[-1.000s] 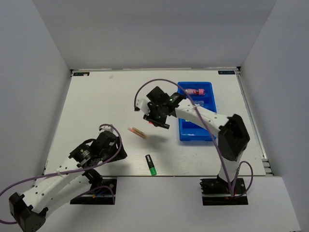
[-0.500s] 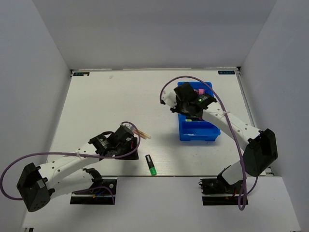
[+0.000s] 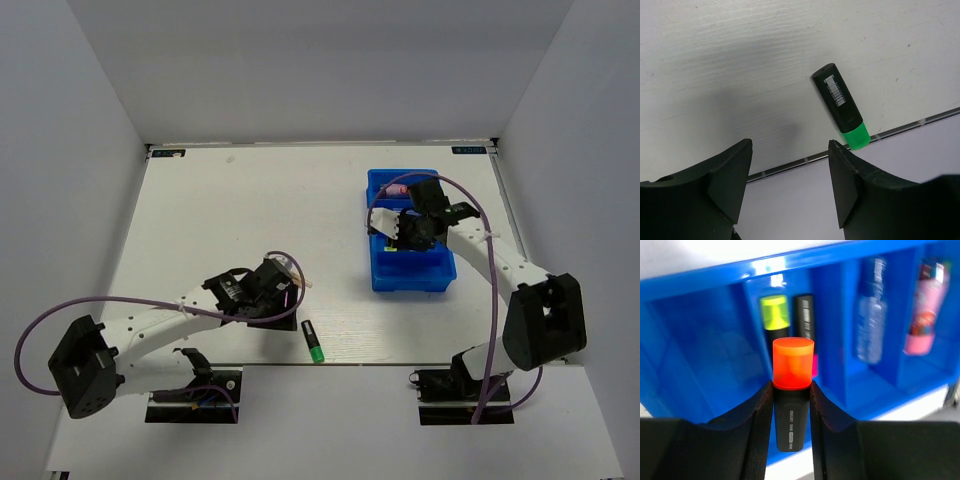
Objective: Sort the stationery into containers
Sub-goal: Place the pen in the storage box.
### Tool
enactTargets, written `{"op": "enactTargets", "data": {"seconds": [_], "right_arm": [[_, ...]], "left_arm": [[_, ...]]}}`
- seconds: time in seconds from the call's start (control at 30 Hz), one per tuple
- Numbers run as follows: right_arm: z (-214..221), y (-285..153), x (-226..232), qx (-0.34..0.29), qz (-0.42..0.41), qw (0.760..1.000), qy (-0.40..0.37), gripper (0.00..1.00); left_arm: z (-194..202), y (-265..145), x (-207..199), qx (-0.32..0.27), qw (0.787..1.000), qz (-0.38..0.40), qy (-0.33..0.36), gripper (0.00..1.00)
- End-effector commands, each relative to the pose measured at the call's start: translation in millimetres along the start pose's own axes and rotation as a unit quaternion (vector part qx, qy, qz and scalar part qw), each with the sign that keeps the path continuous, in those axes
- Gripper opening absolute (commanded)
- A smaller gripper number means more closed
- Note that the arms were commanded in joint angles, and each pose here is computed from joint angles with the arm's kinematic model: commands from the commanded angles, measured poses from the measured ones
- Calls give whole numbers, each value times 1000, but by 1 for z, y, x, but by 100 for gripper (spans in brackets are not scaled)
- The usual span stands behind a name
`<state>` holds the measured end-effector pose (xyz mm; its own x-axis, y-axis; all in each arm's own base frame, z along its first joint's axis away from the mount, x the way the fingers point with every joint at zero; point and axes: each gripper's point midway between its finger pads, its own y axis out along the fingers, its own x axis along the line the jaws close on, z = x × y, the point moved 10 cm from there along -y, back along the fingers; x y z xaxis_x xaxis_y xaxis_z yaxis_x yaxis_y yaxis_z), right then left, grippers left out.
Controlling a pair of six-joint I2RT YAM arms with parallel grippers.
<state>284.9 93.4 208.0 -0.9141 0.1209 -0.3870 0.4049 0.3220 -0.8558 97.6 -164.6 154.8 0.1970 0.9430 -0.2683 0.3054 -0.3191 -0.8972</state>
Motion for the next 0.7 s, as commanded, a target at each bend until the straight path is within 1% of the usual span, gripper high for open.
{"op": "enactTargets", "data": {"seconds": [0.0,0.23,0.37,0.4,0.43,0.47,0.5,0.53,0.67], "right_arm": [[-2,11,-12,-73,8,994,-86,0],[8,26,-33,-68,22,991,-109,0],[14,33,-34,-65,7,992,-106,0],[13,34,-37,-64,5,992,-106,4],[13,36,-37,-61,1,992,-106,11],[14,38,-38,-56,0,993,-101,23],[15,39,-37,-54,-2,994,-96,34],[16,39,-38,-56,4,994,-90,90],[13,30,-38,-70,13,995,-75,90]], "left_arm": [[-9,-5,-12,-17,1000,14,5,73],[-6,3,-13,-8,1000,8,5,73],[-5,7,-13,-4,1000,1,-3,75],[-5,8,-13,-6,1000,2,-6,75],[-5,9,-13,-6,1000,1,-7,77],[-6,11,-15,-5,1000,3,-9,77],[-6,12,-17,-4,1000,5,-11,77],[-7,14,-18,-3,1000,5,-12,77],[-7,18,-26,6,1000,5,3,77]]}}
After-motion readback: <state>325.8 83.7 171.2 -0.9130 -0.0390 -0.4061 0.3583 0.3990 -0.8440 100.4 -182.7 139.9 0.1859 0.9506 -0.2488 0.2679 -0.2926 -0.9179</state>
